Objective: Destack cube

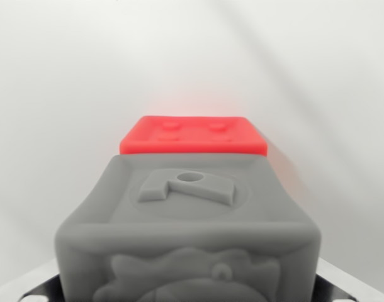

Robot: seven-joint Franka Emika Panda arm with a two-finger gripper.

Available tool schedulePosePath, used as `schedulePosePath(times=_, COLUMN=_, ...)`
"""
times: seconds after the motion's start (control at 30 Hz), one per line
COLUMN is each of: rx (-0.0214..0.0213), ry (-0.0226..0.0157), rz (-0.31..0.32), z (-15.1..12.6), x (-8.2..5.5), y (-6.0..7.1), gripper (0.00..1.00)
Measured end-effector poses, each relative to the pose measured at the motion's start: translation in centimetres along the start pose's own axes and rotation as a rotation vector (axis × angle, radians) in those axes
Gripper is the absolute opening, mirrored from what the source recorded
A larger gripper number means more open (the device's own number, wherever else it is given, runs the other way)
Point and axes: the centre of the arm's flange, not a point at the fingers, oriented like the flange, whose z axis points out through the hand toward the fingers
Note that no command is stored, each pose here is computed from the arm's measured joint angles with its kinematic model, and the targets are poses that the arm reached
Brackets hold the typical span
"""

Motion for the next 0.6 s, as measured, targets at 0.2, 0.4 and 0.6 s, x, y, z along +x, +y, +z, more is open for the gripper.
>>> schedulePosePath(times=0.2, rx=0.0001, ry=-0.0001, rz=0.0, z=0.0, x=0.0, y=0.0, gripper=0.0)
schedulePosePath(times=0.4, rx=0.0003, ry=-0.0006, rz=0.0, z=-0.02, x=-0.01, y=0.0, gripper=0.0)
schedulePosePath(times=0.6, rx=0.0009, ry=0.0019, rz=0.0, z=-0.6, x=0.03, y=0.02, gripper=0.0)
